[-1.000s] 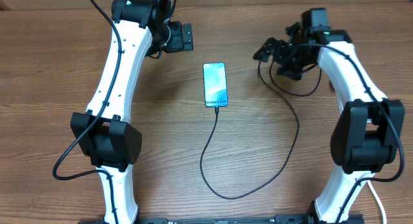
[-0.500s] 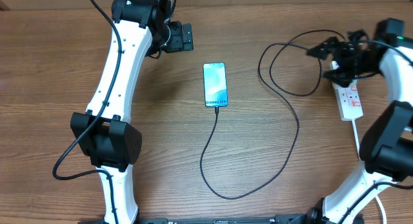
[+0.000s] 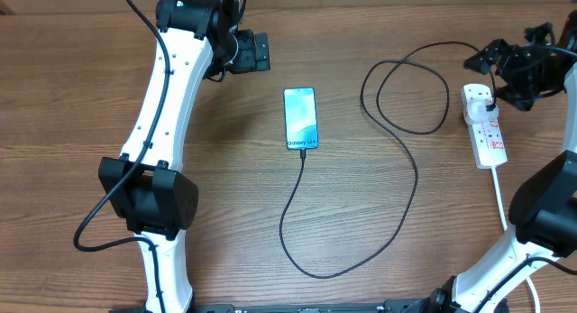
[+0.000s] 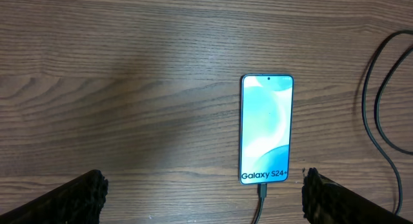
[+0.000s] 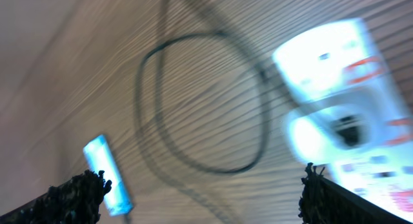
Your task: Plug charger to phone and switch on socket
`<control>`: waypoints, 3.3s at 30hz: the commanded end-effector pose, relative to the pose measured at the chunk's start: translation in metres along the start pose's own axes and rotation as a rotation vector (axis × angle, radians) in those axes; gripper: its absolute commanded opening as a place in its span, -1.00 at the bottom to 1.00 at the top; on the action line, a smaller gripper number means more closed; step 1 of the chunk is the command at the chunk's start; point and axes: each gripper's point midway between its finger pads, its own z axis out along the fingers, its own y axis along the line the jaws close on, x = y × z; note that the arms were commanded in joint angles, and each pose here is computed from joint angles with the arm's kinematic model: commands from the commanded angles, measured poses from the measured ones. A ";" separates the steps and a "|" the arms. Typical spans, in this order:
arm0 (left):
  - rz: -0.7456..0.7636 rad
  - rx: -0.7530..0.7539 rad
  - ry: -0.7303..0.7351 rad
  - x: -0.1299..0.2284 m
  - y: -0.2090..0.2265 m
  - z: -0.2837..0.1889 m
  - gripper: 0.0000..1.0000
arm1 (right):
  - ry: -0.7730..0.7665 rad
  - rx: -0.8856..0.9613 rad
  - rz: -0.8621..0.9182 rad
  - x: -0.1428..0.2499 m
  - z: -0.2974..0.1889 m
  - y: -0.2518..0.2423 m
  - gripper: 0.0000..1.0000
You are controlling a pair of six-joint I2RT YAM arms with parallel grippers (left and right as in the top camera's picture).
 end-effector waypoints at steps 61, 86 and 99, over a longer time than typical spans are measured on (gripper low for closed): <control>0.029 -0.008 -0.015 -0.002 -0.002 -0.004 1.00 | 0.000 0.203 0.152 0.003 0.078 -0.091 1.00; 0.023 -0.010 -0.016 -0.003 0.001 -0.004 1.00 | 0.001 0.240 0.077 0.003 0.080 -0.097 1.00; 0.023 -0.010 -0.016 -0.003 0.001 -0.004 1.00 | 0.026 0.177 0.089 0.008 0.082 -0.087 1.00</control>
